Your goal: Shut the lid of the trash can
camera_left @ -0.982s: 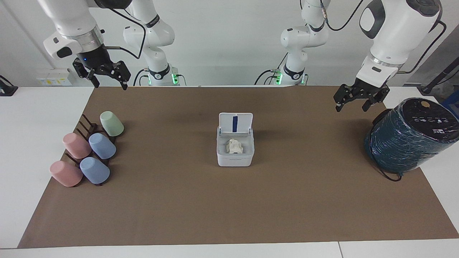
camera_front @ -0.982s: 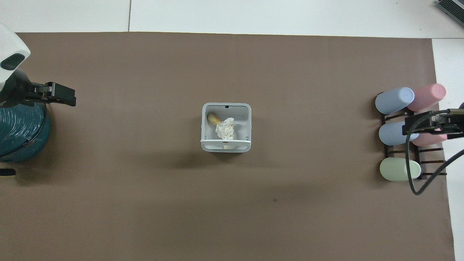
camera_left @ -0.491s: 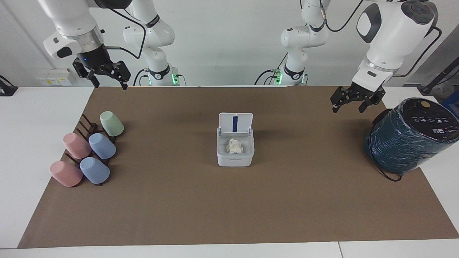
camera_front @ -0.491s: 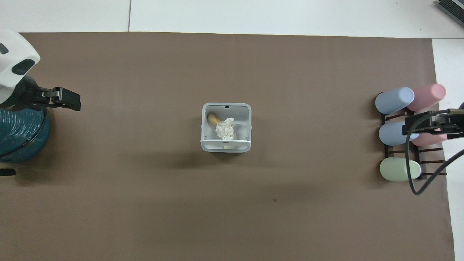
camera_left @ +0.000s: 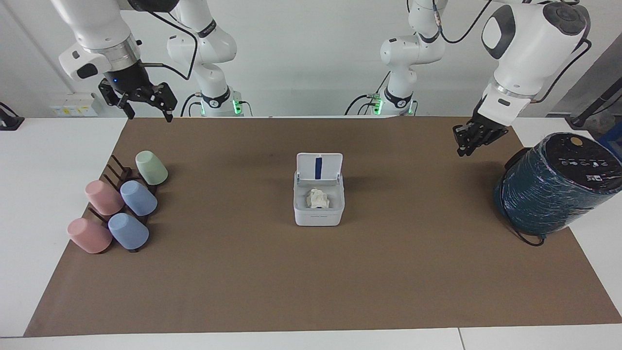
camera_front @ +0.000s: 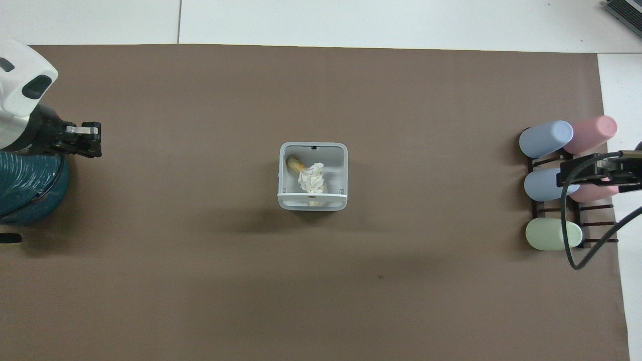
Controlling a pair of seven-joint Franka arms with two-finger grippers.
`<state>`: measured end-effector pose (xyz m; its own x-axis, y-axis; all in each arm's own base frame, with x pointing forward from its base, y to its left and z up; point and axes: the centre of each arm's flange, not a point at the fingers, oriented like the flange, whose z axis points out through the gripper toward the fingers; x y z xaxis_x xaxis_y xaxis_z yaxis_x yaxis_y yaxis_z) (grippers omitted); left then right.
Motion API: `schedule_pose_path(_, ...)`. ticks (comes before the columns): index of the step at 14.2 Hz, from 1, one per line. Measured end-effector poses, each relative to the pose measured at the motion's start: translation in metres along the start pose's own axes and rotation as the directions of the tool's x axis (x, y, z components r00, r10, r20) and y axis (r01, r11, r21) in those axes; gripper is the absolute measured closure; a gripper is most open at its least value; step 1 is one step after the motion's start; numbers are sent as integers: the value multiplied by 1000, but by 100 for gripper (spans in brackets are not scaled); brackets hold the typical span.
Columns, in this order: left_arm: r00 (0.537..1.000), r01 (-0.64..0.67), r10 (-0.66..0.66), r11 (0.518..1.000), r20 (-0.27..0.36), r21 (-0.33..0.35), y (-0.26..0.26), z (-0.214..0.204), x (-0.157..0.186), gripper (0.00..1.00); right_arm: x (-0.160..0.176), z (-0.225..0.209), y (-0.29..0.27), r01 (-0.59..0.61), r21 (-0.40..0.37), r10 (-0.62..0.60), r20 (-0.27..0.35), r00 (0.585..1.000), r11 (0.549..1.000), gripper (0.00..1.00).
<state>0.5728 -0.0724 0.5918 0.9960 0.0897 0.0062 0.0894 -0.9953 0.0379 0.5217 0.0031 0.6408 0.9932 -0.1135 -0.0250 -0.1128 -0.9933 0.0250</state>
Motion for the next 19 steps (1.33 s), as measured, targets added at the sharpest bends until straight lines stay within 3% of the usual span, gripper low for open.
schedule_pose_path(3,991,131,-131,991,19,-2,29,9,-13,99,0,0,0,0,0,0,0,1000,1000,0)
schedule_pose_path(9,915,404,-404,913,13,-47,128,36,-69,99,0,0,0,0,0,0,0,1000,1000,0)
schedule_pose_path(19,837,533,-547,822,-14,-201,229,49,-120,99,0,0,0,0,0,0,0,1000,1000,0)
